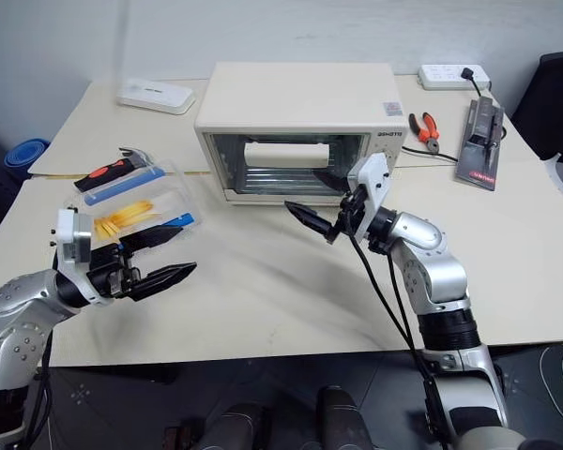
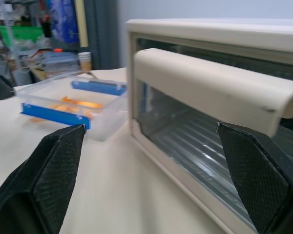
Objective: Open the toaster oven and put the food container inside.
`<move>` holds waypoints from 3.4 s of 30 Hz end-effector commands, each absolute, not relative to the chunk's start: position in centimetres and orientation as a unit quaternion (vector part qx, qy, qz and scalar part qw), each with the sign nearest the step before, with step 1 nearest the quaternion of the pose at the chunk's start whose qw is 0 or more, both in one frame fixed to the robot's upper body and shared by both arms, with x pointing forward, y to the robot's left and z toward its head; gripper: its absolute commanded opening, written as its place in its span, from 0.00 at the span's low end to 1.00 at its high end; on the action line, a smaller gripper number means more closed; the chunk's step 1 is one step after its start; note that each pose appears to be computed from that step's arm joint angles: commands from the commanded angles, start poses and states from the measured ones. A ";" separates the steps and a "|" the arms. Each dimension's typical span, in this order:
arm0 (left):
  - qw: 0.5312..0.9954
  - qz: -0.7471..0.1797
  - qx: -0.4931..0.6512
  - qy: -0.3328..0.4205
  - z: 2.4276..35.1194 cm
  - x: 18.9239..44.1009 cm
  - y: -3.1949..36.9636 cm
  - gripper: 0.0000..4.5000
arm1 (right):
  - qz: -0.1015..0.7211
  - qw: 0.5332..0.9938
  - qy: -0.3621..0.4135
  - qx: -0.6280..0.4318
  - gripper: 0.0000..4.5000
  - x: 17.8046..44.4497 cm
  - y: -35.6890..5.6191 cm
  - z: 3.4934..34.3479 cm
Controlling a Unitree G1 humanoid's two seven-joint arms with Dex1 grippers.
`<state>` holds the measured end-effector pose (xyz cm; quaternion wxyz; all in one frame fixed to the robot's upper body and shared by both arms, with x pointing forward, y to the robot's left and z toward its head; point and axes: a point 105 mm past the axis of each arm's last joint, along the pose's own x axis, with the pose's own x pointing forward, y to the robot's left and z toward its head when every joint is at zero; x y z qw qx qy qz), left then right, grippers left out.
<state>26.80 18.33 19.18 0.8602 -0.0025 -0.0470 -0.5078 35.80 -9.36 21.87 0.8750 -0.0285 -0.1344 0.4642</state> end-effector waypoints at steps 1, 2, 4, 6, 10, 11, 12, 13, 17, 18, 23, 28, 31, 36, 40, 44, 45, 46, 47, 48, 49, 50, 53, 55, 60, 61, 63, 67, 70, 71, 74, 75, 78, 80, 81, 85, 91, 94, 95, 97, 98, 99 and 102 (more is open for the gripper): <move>0.854 -0.517 0.004 -0.064 20.0 26.6 18.1 1.00 | 0.434 0.886 -0.160 -0.036 0.99 36.7 -10.3 23.4; 0.853 -0.518 0.004 -0.063 20.0 26.6 18.1 1.00 | 0.431 0.887 -0.158 -0.037 0.99 36.9 -10.3 23.3; 0.851 -0.521 0.004 -0.062 20.0 26.6 18.0 1.00 | 0.427 0.889 -0.159 -0.043 0.99 37.1 -10.4 23.3; 0.851 -0.521 0.004 -0.063 20.0 26.7 18.0 1.00 | 0.426 0.888 -0.170 -0.041 0.99 37.1 -10.3 23.6; 0.851 -0.520 0.001 -0.068 20.1 26.8 17.9 1.00 | 0.439 0.876 -0.199 -0.035 0.99 36.4 -10.0 24.4; 0.852 -0.519 0.000 -0.069 20.1 26.9 17.9 1.00 | 0.447 0.871 -0.201 -0.034 0.99 36.1 -9.9 24.4; 0.853 -0.518 -0.001 -0.069 20.1 26.9 18.0 1.00 | 0.457 0.866 -0.200 -0.033 0.99 35.7 -9.8 24.3; 0.854 -0.516 -0.001 -0.068 20.1 27.0 18.2 1.00 | 0.467 0.862 -0.197 -0.033 0.99 35.3 -9.6 24.1; 0.867 -0.494 -0.004 -0.065 20.3 27.7 19.2 1.00 | 0.520 0.835 -0.175 -0.041 0.99 32.9 -8.9 23.0; 0.869 -0.489 -0.005 -0.067 20.5 27.9 19.5 1.00 | 0.529 0.830 -0.170 -0.048 0.99 32.4 -8.7 22.7; 0.885 -0.453 -0.014 -0.105 22.6 30.5 20.5 0.73 | 0.555 0.815 -0.137 -0.093 1.00 30.7 -8.4 20.3; 0.897 -0.426 0.019 -0.116 23.5 34.3 20.0 0.37 | 0.552 0.815 -0.125 -0.124 1.00 30.5 -8.6 18.8; 0.892 -0.433 0.034 -0.128 23.9 36.3 18.6 0.16 | 0.548 0.816 -0.125 -0.137 1.00 30.5 -8.7 18.2; 0.853 -0.505 0.089 -0.092 21.6 36.7 15.1 0.00 | 0.533 0.823 -0.124 -0.153 1.00 30.4 -9.4 17.5; 0.837 -0.530 0.120 -0.060 19.3 36.1 14.5 0.00 | 0.513 0.837 -0.106 -0.158 1.00 29.0 -11.1 15.9; 0.831 -0.538 0.132 -0.043 17.7 35.0 14.1 0.00 | 0.477 0.864 -0.072 -0.147 1.00 26.3 -13.8 13.9; 0.827 -0.543 0.144 -0.039 17.1 34.5 13.9 0.00 | 0.465 0.871 -0.064 -0.145 1.00 25.7 -14.5 13.5; 0.822 -0.545 0.159 -0.033 16.5 34.2 13.8 0.00 | 0.455 0.877 -0.056 -0.145 1.00 25.2 -15.1 13.2; 0.818 -0.549 0.171 -0.036 16.0 33.7 13.7 0.00 | 0.445 0.883 -0.048 -0.144 1.00 24.7 -15.9 13.0; 0.818 -0.547 0.176 -0.042 15.6 33.4 13.5 0.00 | 0.436 0.887 -0.042 -0.145 1.00 24.4 -16.5 13.0; 0.822 -0.539 0.177 -0.045 15.2 33.3 13.4 0.00 | 0.427 0.892 -0.041 -0.145 1.00 24.2 -17.0 13.2; 0.826 -0.532 0.181 -0.044 14.6 33.2 13.3 0.00 | 0.420 0.895 -0.043 -0.145 1.00 24.1 -17.5 13.5; 0.835 -0.514 0.190 -0.035 12.9 32.6 13.5 0.00 | 0.417 0.893 -0.060 -0.158 1.00 24.3 -18.0 14.6; 0.856 -0.489 0.162 -0.051 13.0 32.4 13.9 0.00 | 0.407 0.897 -0.106 -0.139 1.00 24.8 -18.0 16.1; 0.883 -0.444 0.112 -0.103 14.7 30.5 15.3 0.09 | 0.455 0.874 -0.153 -0.071 1.00 25.4 -16.3 18.2; 0.902 -0.406 0.085 -0.118 15.6 30.0 16.8 0.14 | 0.461 0.868 -0.174 -0.062 1.00 25.7 -15.9 18.9; 0.936 -0.323 0.052 -0.132 16.6 28.9 20.3 0.27 | 0.465 0.857 -0.208 -0.080 1.00 26.0 -15.1 19.7; 0.980 -0.156 -0.005 -0.123 17.0 25.0 27.9 0.55 | 0.476 0.839 -0.244 -0.102 1.00 26.3 -13.5 20.0; 0.993 -0.036 -0.031 -0.108 16.6 21.8 33.2 0.75 | 0.479 0.831 -0.261 -0.106 1.00 26.7 -13.0 20.3; 0.994 0.004 -0.038 -0.100 16.4 20.9 34.9 0.82 | 0.489 0.825 -0.261 -0.109 1.00 26.6 -12.7 20.1; 0.995 0.045 -0.047 -0.074 16.4 20.3 36.8 0.99 | 0.510 0.813 -0.259 -0.112 1.00 26.6 -12.2 19.7; 0.995 0.023 -0.069 -0.066 16.7 21.0 36.2 0.99 | 0.514 0.809 -0.261 -0.115 1.00 26.5 -12.1 19.7; 0.997 -0.013 -0.073 0.008 17.0 23.8 35.0 0.99 | 0.520 0.804 -0.262 -0.119 1.00 26.7 -11.9 19.7; 0.996 0.003 -0.080 0.032 17.8 25.5 35.5 0.99 | 0.519 0.805 -0.262 -0.119 1.00 26.9 -11.8 19.7; 0.995 0.008 -0.086 0.052 18.2 26.6 35.7 0.99 | 0.520 0.804 -0.261 -0.119 1.00 26.9 -11.7 19.8; 0.991 0.010 -0.085 0.100 19.8 30.0 35.6 0.99 | 0.524 0.803 -0.257 -0.120 1.00 26.8 -11.4 19.8; 0.975 0.037 -0.053 0.213 18.6 32.7 36.4 0.99 | 0.514 0.811 -0.257 -0.113 1.00 26.5 -10.8 19.8; 0.971 0.048 -0.053 0.227 18.4 33.3 36.8 0.99 | 0.506 0.816 -0.256 -0.111 1.00 26.3 -10.7 19.7; 0.971 0.046 -0.053 0.229 18.4 33.4 36.8 0.99 | 0.502 0.818 -0.256 -0.111 1.00 26.3 -10.8 19.6; 0.970 0.045 -0.048 0.235 18.4 33.5 36.7 0.99 | 0.495 0.823 -0.255 -0.110 1.00 26.3 -10.9 19.6; 0.969 0.042 -0.049 0.239 18.3 33.5 36.6 0.95 | 0.491 0.826 -0.254 -0.111 1.00 26.4 -11.0 19.5; 0.969 0.040 -0.051 0.240 18.2 33.6 36.5 0.91 | 0.488 0.828 -0.254 -0.110 1.00 26.4 -11.1 19.4; 0.967 0.034 -0.061 0.244 17.8 33.9 36.2 0.74 | 0.482 0.832 -0.254 -0.109 1.00 26.5 -11.3 19.0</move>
